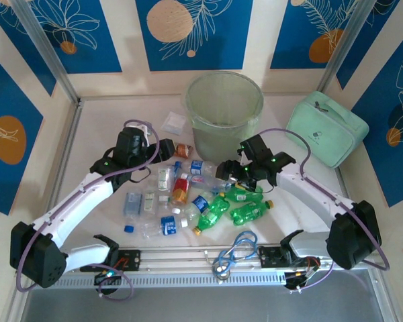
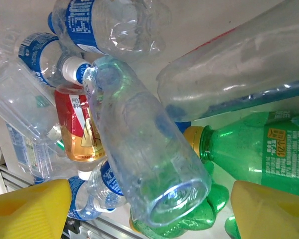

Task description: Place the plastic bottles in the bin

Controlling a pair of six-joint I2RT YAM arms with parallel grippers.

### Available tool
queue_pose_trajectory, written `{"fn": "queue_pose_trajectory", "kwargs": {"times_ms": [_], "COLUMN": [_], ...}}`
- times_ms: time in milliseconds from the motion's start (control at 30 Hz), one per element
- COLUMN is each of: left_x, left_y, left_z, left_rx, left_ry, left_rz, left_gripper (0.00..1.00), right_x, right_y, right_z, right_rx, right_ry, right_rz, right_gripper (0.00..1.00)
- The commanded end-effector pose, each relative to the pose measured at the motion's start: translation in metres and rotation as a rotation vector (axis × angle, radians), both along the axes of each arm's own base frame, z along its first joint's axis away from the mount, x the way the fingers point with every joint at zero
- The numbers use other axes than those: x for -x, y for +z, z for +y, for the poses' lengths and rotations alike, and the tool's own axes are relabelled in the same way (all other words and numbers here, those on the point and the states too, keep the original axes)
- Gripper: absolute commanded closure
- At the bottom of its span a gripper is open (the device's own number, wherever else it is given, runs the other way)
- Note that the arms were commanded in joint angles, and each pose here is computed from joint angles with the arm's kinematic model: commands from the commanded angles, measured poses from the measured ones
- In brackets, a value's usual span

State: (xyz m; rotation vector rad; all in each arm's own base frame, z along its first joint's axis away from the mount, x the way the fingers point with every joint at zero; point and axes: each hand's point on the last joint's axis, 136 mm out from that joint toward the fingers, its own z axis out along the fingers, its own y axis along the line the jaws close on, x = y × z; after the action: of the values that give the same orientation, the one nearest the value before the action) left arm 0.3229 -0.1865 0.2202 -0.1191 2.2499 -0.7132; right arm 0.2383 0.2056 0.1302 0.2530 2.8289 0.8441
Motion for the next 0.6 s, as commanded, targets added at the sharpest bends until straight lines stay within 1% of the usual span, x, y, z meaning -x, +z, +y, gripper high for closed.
{"fn": "queue_pose_trajectory", "kwargs": {"times_ms": [0,167,367,567], "left_x": [-0.001,-0.001,-0.002,-0.002], "left_y": [0.012,0.01,0.007,0.004], "left_z": [-0.01,-0.009,-0.012,-0.012], "left_rx": [0.052,0.046,0.057,0.057], "left_ry": [-0.025,-0.018,-0.022,-0.023], "left_rz": [-0.015,-0.006,0.008,0.012], "left_gripper": [0.2,0.21,0.22,0.23], "right_x": [-0.001,-0.003,-0.001,0.0], "right_y": [-0.006,-0.018,-0.029,-0.031], "right_z": [0.009,0.012,0.017,0.02], "right_rx": [-0.039,-0.04,-0.029,-0.029], "right_ry": [0.01,0.007,0.013,0.018], "right_rz": [0.021,0.03,0.048,0.052], "right_gripper": [0.16,0.16,0.19,0.22]}}
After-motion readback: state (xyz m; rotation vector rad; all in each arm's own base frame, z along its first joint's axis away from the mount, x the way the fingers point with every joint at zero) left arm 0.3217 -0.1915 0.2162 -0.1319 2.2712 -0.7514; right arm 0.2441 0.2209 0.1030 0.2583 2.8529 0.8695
